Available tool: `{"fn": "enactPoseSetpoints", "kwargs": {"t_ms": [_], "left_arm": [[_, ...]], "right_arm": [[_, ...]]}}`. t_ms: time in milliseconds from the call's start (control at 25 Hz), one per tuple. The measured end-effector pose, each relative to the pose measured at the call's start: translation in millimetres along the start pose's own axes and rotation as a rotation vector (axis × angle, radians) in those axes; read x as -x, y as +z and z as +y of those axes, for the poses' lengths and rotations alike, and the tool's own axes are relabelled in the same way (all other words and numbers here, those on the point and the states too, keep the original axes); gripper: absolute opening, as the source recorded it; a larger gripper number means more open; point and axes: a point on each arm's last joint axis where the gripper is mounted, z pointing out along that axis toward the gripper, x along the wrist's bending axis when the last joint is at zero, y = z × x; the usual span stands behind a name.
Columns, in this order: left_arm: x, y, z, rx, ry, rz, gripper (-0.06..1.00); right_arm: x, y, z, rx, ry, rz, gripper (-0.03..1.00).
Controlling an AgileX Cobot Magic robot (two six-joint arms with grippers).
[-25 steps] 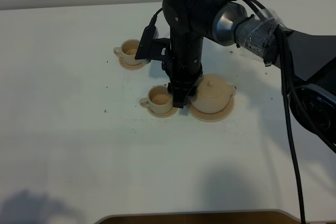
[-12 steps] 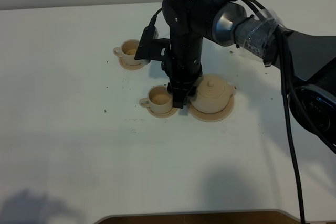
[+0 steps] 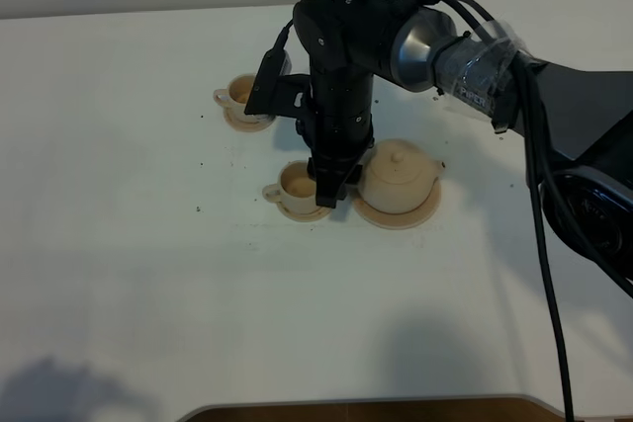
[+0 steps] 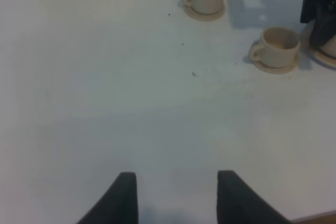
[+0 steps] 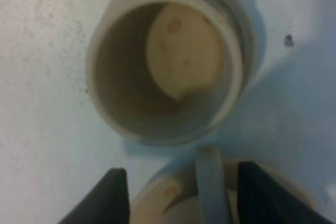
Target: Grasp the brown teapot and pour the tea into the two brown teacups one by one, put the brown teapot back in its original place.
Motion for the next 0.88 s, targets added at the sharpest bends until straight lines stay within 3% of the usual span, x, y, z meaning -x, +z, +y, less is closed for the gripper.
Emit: {"fn": "enactPoseSetpoints", "kwargs": {"t_ms": [320, 880], "left_arm": [[0.0, 0.0, 0.0, 0.000, 0.000, 0.000, 0.36], [0.0, 0.0, 0.0, 0.000, 0.000, 0.000, 0.36]], "right_arm": [[-4.4, 3.1, -6.0, -0.015, 0.023, 0.008, 0.48], [-36.3, -0.7, -18.2, -0.062, 0.012, 0.082, 0.48]]}}
